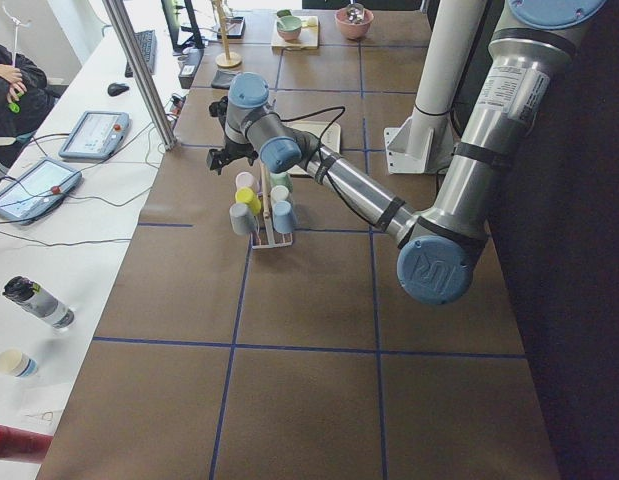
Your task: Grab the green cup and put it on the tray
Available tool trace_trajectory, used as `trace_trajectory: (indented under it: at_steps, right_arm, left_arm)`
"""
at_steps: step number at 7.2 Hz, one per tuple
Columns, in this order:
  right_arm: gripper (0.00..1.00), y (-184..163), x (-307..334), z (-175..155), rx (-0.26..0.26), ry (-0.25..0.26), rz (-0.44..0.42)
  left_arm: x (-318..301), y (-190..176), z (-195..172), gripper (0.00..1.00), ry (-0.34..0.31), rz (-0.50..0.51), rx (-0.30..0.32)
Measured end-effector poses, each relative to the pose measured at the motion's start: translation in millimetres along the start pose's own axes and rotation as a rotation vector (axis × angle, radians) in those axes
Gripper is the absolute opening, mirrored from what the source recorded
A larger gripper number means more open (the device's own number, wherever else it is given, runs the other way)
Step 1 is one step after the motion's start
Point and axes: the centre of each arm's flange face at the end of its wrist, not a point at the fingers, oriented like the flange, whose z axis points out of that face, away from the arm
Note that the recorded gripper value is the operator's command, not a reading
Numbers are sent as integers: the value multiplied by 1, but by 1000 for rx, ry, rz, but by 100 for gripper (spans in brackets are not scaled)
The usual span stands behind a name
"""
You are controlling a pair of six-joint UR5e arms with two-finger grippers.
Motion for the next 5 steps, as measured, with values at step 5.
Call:
trace_trajectory:
  at_steps: [5]
  right_arm:
    - [100, 0, 0, 0, 0, 0, 2]
  left_arm:
    - [124, -71, 5, 100, -243, 683, -318]
